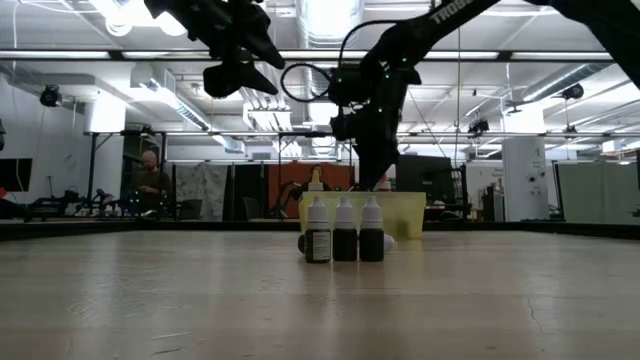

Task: Pick & Place food coloring
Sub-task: Put the small green food coloring bottle into the yellow bin

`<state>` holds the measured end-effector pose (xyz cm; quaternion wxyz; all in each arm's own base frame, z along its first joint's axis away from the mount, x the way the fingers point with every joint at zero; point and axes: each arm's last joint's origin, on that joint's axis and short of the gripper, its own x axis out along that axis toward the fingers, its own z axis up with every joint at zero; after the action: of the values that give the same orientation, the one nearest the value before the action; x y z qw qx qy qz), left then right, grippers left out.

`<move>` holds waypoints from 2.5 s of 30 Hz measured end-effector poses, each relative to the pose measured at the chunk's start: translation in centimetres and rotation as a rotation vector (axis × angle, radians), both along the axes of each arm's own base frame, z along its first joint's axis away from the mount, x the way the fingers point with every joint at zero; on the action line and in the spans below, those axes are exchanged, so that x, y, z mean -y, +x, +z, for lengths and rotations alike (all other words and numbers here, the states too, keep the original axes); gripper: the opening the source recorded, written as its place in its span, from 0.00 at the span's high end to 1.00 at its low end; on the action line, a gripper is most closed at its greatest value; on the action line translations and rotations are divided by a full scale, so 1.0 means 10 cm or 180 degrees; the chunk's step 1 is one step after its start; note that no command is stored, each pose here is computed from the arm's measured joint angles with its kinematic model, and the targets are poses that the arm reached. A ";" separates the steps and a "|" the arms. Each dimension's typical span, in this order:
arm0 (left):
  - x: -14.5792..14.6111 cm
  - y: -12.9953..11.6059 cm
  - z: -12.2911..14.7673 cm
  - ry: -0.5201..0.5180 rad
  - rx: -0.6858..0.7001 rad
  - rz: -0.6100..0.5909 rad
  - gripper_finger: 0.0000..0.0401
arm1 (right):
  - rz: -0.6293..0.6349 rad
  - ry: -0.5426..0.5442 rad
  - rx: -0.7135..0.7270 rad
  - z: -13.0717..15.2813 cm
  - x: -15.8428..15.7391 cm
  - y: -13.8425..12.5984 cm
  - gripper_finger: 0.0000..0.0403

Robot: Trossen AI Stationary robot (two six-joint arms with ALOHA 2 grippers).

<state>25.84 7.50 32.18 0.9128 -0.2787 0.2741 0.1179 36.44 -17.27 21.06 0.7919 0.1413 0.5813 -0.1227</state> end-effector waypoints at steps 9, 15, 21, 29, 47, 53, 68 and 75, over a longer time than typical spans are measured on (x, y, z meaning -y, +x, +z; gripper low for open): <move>-0.01 0.00 0.00 -0.0005 0.0000 0.0028 0.53 | 0.0088 -0.0197 -0.0060 0.08 0.04 0.07 0.84; -0.01 0.00 0.00 -0.0004 0.0004 0.0028 0.53 | 0.0641 -0.0391 -0.0076 0.27 0.05 0.09 0.84; -0.01 0.00 0.00 -0.0004 0.0005 0.0028 0.53 | 0.1018 -0.0571 -0.0012 0.39 0.07 0.12 0.84; -0.01 0.00 0.00 -0.0003 0.0006 0.0028 0.53 | 0.1129 -0.0553 -0.0102 0.37 0.13 0.14 0.84; -0.01 0.00 0.00 -0.0064 0.0010 0.0070 0.53 | 0.1052 -0.0358 -0.0355 0.18 0.56 0.41 0.84; -0.01 0.00 0.00 -0.0065 0.0009 0.0070 0.53 | 0.1104 -0.0361 -0.0356 0.12 0.67 0.35 0.84; -0.01 0.00 0.00 -0.0062 0.0009 0.0068 0.53 | 0.1080 -0.0458 -0.0274 -0.04 0.73 0.36 0.84; -0.01 0.00 0.00 -0.0062 0.0009 0.0075 0.53 | 0.1084 -0.0507 -0.0224 -0.06 0.74 0.38 0.84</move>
<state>25.83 7.63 32.18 0.9090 -0.2909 0.2707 0.1256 40.26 -24.67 20.50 0.7891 -0.0266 0.6125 -0.0374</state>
